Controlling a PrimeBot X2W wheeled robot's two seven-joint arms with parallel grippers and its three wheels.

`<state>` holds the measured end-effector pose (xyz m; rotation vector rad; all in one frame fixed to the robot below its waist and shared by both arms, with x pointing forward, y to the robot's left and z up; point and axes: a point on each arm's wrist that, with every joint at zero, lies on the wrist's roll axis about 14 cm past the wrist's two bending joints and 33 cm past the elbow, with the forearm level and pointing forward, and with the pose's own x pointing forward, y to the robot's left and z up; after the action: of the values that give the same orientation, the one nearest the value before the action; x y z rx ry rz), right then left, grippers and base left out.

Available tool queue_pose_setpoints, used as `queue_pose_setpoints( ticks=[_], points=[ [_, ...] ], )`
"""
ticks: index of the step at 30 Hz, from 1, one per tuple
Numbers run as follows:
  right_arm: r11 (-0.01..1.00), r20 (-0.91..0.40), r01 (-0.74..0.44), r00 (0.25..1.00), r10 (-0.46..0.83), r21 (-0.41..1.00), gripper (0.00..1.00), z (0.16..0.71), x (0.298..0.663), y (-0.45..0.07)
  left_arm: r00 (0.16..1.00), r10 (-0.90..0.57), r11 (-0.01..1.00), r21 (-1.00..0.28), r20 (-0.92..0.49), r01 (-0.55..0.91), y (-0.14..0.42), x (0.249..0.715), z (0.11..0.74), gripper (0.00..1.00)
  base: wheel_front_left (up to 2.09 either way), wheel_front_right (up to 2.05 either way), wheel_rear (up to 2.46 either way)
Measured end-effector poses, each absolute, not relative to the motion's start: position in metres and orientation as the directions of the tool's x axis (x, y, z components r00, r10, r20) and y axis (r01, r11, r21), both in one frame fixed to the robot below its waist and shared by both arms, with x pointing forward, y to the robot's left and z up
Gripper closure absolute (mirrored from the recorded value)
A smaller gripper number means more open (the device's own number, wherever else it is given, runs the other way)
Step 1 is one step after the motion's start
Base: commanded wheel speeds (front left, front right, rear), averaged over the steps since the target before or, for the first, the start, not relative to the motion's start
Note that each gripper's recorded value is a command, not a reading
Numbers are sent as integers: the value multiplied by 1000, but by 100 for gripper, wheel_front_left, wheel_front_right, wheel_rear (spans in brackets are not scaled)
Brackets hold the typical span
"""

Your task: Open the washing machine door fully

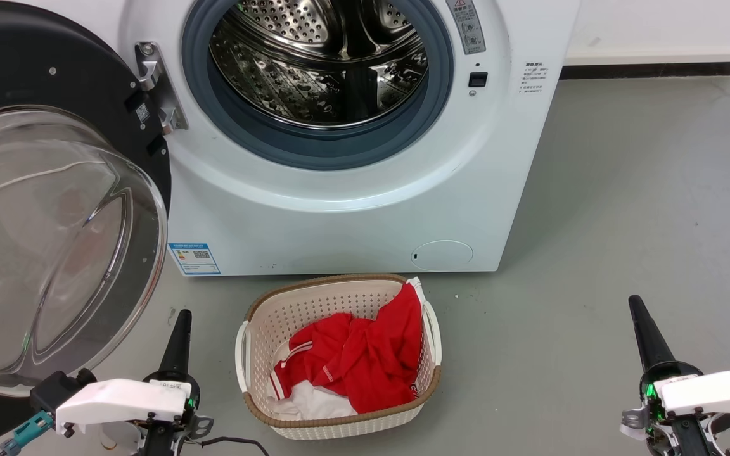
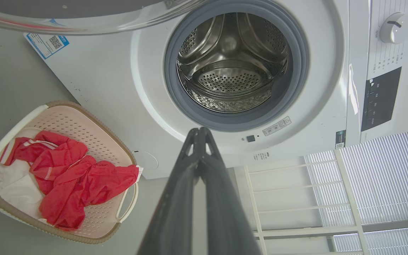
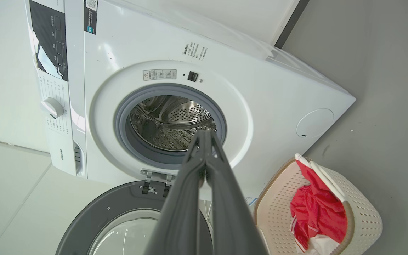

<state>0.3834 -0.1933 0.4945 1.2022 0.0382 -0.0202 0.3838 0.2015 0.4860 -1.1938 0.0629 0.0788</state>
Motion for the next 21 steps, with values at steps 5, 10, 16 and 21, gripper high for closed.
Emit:
queue_pose_setpoints(
  ticks=[5,10,16,21],
  points=[
    [318,-37,34,999,4,948,100,496,384,-194,996,25,320,-943,-88,-91,201,384,487,100,0,0,0],
    [277,-38,35,999,4,960,100,496,384,-195,997,20,279,-957,-79,-82,201,384,489,100,0,0,0],
    [228,-38,36,999,2,973,100,496,384,-196,997,15,228,-971,-72,-74,201,385,491,100,0,0,0],
    [188,-29,28,1000,3,982,100,499,386,-196,998,13,188,-980,-63,-65,201,385,492,100,0,0,0]
  ],
)
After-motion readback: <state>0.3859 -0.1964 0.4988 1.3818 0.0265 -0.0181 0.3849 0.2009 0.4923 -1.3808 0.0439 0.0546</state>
